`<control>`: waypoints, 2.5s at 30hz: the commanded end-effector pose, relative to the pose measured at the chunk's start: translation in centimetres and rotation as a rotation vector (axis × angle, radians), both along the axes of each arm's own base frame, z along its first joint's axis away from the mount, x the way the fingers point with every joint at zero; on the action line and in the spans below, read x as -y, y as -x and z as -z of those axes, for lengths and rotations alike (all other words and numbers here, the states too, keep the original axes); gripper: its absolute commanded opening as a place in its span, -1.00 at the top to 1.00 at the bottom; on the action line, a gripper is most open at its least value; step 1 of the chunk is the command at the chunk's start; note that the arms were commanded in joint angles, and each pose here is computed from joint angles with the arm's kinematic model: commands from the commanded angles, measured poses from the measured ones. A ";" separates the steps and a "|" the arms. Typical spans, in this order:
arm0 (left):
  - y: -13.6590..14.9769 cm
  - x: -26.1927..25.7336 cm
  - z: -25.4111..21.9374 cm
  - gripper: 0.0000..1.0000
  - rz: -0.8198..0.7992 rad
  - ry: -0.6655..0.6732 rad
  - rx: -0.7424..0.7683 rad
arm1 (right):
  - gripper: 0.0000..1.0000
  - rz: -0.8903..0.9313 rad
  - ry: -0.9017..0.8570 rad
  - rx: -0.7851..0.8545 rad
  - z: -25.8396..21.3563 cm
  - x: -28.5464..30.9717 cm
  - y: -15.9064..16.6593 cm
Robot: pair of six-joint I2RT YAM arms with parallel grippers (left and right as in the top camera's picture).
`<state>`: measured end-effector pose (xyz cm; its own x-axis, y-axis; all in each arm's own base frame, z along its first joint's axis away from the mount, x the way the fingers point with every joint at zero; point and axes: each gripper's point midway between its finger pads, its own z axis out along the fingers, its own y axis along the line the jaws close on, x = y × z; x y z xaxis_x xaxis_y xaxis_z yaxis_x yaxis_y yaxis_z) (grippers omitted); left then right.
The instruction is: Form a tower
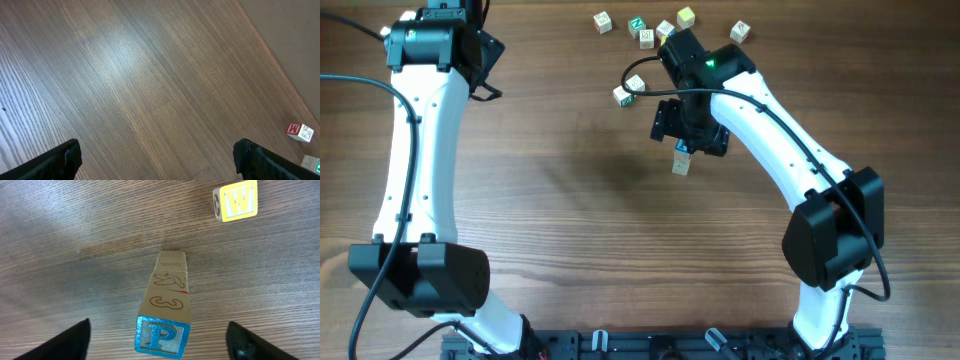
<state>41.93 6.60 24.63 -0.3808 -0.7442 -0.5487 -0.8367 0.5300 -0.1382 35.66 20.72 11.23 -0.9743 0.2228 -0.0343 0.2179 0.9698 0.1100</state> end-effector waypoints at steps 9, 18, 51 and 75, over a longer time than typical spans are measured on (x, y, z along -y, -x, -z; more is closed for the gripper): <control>-0.1 -0.5 0.1 -1.00 -0.004 -0.030 -0.012 | -0.99 0.062 -0.021 0.008 -0.6 -0.4 -0.2; -0.1 -0.5 0.1 -1.00 -0.004 -0.030 -0.012 | -0.99 0.137 0.030 -0.026 1.4 0.1 -0.4; -0.1 -0.5 0.1 -1.00 -0.004 -0.030 -0.012 | -0.89 -0.020 0.052 -0.064 5.0 -0.1 -0.5; -0.1 -0.5 0.1 -1.00 -0.004 -0.030 -0.012 | -0.19 -0.064 0.045 -0.145 4.9 0.0 1.4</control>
<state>41.92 6.60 24.63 -0.3807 -0.7444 -0.5485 -0.8369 0.5297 -0.1381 34.76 20.61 7.08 -0.9894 0.1277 0.0684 0.1311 0.9902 0.0479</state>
